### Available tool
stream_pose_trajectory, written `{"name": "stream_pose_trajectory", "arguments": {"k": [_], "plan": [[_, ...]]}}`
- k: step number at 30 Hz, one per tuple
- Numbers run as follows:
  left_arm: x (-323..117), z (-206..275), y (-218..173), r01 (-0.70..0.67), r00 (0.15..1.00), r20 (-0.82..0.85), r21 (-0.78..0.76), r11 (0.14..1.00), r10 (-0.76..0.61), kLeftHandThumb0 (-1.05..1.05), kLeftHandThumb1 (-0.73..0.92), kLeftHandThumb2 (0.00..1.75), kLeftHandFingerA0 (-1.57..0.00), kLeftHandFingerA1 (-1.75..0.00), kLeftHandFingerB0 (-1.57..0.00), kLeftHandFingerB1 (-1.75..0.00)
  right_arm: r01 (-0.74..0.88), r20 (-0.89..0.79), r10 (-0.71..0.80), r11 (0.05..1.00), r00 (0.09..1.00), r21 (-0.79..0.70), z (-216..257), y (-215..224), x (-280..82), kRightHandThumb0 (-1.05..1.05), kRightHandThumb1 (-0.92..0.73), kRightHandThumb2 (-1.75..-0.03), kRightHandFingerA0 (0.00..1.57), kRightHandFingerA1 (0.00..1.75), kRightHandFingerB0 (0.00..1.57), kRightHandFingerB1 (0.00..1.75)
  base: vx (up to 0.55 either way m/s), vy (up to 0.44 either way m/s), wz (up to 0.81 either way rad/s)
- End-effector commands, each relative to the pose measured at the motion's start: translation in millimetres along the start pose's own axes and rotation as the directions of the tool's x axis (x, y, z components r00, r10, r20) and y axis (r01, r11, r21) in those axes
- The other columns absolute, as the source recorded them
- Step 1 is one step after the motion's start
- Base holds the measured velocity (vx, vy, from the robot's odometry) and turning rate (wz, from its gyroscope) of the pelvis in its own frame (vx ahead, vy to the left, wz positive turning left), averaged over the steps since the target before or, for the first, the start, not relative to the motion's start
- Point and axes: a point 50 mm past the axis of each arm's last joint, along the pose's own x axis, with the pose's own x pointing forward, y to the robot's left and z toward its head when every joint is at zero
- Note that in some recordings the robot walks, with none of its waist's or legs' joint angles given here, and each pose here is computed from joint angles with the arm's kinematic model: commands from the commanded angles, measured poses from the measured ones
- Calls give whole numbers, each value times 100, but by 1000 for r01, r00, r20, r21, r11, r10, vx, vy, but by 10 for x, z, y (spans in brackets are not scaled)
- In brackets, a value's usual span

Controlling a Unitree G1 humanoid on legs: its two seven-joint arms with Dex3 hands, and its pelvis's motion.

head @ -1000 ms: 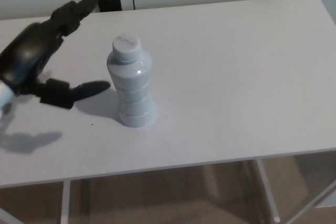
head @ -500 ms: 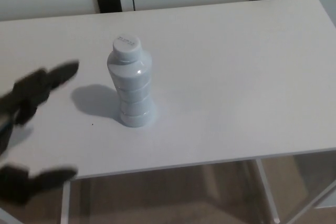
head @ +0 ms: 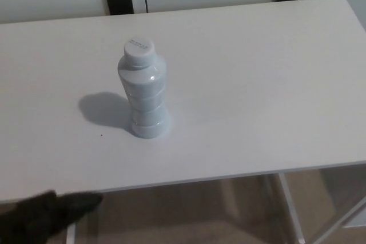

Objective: The robot picks up a bottle from a person using its left hand and walk towards the table in frontand put the bottle on the table.

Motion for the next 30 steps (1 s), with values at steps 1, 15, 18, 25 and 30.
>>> {"name": "stream_pose_trajectory", "arguments": {"k": [1,15,18,25,30], "plan": [[-367,-775,-164,285,957,59,-395,874,-285,-73,88,67,-31,-37,-1,-15,-31,-75,30,1000,997,-5,-212,162,-29,-33,-72,-62,63,44,53,40,0,0,0],[133,-1646,462,-486,851,-455,-497,719,261,-58,74,62,-61,-56,-50,-40,-67,-98,63,997,993,-38,-300,367,-36,-33,-72,-62,67,45,54,40,0,0,0],[51,-1884,392,-609,787,-516,-562,560,338,-54,80,64,-49,-66,-46,-40,-73,-84,69,996,994,-52,-253,350,-24,-34,-74,-62,62,43,51,39,0,0,0],[-133,-2109,499,-740,585,-692,-244,626,422,-49,79,63,-50,-54,-43,-40,-71,-78,64,993,995,-91,-190,335,-3,-35,-75,-63,61,43,50,38,0,0,0],[-80,-2157,557,-703,516,-744,-84,706,425,-52,81,64,-47,-48,-37,-39,-72,-39,69,994,997,-86,-100,247,6,-35,-76,-62,60,43,49,39,0,0,0]]}}
